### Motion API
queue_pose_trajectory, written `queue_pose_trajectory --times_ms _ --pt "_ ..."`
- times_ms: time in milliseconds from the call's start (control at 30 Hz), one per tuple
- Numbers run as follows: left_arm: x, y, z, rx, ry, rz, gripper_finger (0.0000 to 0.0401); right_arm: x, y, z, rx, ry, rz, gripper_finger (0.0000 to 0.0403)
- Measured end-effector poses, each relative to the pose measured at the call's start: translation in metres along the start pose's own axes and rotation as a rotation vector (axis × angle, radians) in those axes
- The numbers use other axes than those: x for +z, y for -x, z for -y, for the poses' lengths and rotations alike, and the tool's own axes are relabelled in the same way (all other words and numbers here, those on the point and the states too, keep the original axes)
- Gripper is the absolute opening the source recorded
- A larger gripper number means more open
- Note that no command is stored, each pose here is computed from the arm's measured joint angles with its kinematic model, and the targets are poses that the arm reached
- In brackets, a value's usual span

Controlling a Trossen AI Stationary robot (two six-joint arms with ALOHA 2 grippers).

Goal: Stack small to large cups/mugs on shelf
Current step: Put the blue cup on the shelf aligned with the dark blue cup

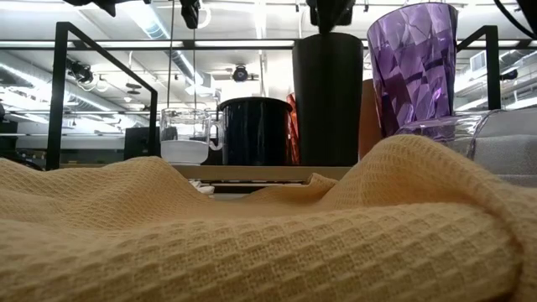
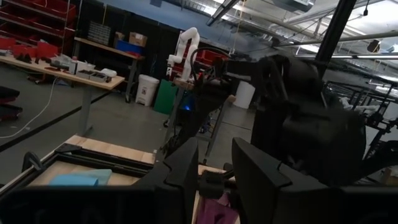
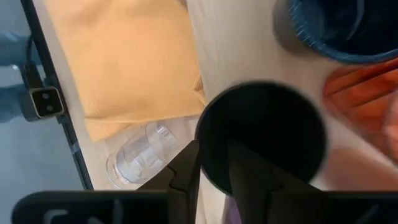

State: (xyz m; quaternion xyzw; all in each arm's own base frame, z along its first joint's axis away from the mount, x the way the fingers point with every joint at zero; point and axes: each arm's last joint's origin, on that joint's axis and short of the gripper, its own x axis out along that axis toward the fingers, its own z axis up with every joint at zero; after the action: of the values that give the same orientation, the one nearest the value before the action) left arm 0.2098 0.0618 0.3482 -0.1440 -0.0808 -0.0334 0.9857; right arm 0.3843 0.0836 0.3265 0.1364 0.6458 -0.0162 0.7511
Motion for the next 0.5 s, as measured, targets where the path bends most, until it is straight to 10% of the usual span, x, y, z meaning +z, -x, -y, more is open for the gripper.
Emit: queue_pose_trajectory --times_ms 500 --pt "0.0 0.0 0.0 0.001 0.001 0.0 0.0105 -0.028 0.077 -0.02 0.103 -0.016 0.124 0.0087"
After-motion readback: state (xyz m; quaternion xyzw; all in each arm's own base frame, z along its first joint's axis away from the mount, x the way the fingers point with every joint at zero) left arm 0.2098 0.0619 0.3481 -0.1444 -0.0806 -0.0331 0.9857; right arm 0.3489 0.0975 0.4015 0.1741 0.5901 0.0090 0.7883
